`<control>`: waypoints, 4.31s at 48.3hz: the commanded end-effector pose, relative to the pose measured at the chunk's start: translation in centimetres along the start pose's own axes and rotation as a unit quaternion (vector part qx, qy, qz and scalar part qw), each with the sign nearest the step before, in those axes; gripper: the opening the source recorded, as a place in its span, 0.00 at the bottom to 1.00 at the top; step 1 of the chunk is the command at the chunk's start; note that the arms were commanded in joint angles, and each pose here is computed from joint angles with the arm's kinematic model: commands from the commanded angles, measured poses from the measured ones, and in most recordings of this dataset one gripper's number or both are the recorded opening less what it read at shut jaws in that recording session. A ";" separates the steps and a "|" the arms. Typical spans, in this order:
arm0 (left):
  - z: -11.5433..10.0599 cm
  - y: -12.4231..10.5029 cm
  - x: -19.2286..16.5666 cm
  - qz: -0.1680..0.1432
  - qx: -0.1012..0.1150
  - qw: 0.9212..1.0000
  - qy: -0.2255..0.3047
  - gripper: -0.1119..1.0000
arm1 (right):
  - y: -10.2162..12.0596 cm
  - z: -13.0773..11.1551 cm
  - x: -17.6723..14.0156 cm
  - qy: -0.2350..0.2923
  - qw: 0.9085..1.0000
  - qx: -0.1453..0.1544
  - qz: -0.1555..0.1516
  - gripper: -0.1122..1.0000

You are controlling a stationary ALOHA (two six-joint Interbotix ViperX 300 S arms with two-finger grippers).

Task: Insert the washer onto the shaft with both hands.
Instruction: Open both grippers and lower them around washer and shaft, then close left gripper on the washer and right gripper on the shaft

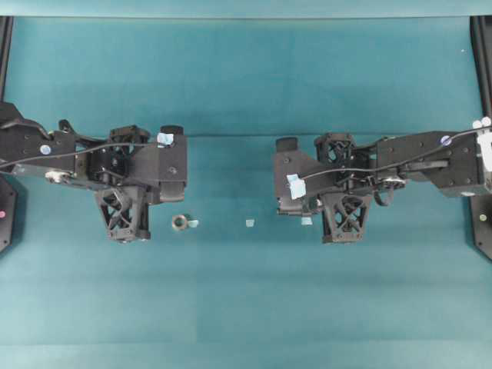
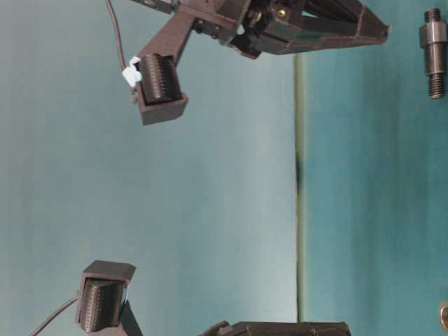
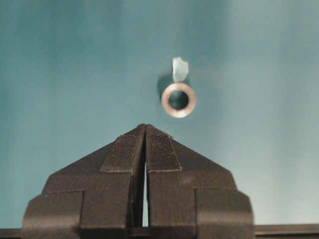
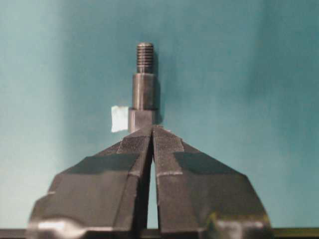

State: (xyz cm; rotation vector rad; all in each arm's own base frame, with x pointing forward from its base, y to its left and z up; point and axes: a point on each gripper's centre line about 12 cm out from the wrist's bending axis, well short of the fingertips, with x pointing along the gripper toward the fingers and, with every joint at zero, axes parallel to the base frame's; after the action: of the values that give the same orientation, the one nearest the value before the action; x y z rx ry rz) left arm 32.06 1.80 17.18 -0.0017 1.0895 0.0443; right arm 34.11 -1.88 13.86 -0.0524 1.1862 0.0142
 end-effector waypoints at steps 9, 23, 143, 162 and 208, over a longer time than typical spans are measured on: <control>0.6 0.1 -0.1 0.002 0.000 1.000 -0.010 0.12 | 0.0 0.6 -0.1 -0.016 1.000 -0.005 -0.002 0.13; -0.2 0.1 0.6 0.002 0.000 1.000 0.012 0.79 | 0.5 0.1 1.3 0.007 1.000 0.002 0.007 0.80; -1.0 -2.3 7.2 -0.015 0.006 1.000 0.015 0.89 | 0.1 -1.6 3.8 -0.012 0.998 0.067 0.001 0.87; -1.0 -2.3 7.2 -0.015 0.007 1.000 0.015 0.89 | 0.1 -1.6 3.9 -0.012 0.998 0.065 0.000 0.87; -1.0 -2.3 7.2 -0.015 0.006 1.000 0.016 0.89 | 0.1 -1.8 4.5 0.009 0.999 0.035 0.001 0.87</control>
State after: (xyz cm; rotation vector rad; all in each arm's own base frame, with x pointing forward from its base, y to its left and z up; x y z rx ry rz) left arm 34.25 -0.18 9.79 -0.0131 1.1396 0.0133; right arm 34.02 -1.95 9.08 0.0232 1.2039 -0.0337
